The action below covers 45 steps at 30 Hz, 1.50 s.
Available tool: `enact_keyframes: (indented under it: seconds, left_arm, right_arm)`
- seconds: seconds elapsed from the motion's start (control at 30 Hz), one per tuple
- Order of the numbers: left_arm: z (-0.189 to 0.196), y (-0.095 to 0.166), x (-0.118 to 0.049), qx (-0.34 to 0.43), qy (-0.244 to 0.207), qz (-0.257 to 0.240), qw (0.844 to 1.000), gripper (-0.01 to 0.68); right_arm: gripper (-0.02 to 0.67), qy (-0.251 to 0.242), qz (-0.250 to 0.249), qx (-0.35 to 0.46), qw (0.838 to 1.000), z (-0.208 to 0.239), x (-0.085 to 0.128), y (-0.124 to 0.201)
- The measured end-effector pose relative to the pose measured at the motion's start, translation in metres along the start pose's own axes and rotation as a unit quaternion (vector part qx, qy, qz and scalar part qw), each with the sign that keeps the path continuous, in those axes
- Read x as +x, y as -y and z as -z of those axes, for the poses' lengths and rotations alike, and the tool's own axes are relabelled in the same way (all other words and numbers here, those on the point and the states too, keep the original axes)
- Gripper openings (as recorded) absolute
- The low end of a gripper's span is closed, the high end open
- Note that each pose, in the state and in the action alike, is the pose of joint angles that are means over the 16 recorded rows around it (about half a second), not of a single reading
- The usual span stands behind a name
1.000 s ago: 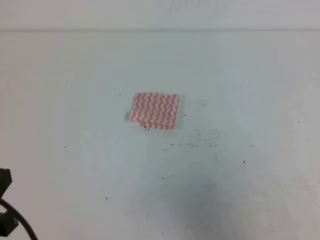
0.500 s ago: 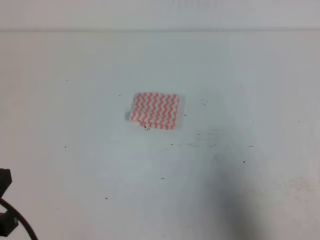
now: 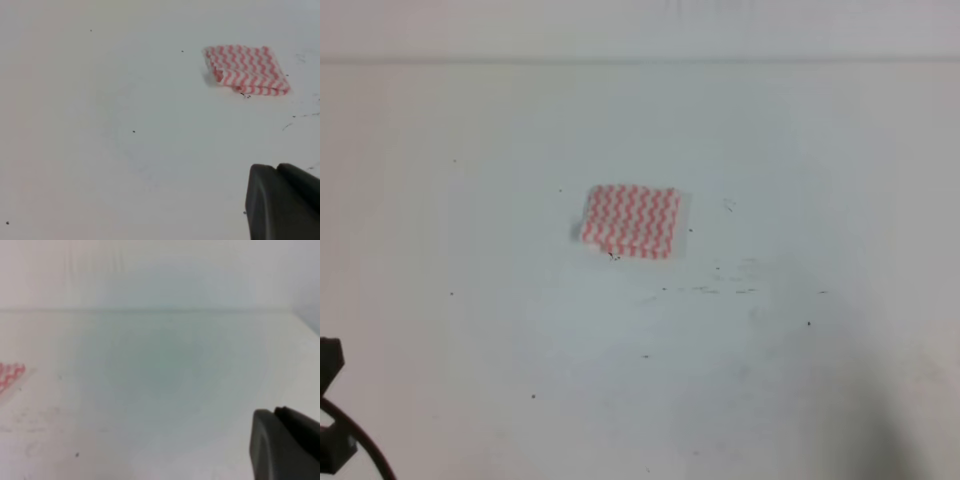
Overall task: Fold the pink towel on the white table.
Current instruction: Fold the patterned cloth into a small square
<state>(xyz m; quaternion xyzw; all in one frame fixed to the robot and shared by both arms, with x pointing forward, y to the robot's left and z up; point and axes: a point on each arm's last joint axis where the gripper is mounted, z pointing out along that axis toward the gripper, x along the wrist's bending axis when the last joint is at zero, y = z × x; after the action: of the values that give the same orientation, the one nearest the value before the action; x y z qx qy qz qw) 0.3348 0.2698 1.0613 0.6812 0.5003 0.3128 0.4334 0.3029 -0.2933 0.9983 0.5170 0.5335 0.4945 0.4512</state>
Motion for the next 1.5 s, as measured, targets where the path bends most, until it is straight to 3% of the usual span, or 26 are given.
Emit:
enact_keyframes:
  seconds: [0.4,1.17,1.3,1.5]
  left_arm:
    - [0.000,0.001,0.000,0.002,-0.001,-0.001,1.000,-0.001]
    - [-0.002,0.002,0.001,0.001,-0.003,-0.006,1.000,-0.001]
    - [-0.005,0.001,0.000,-0.023,-0.001,0.002,1.000,-0.001]
    - [-0.012,0.010,0.001,-0.121,0.003,0.021,0.992,-0.001]
  right_arm:
    - [-0.018,0.023,-0.059,0.048,0.997,0.005,-0.004,0.037]
    - [-0.018,0.023,-0.061,0.051,0.997,0.004,-0.004,0.039]
    - [-0.018,0.023,-0.061,0.049,0.997,0.005,-0.004,0.039]
    - [-0.018,0.023,-0.061,0.048,0.997,0.005,-0.004,0.039]
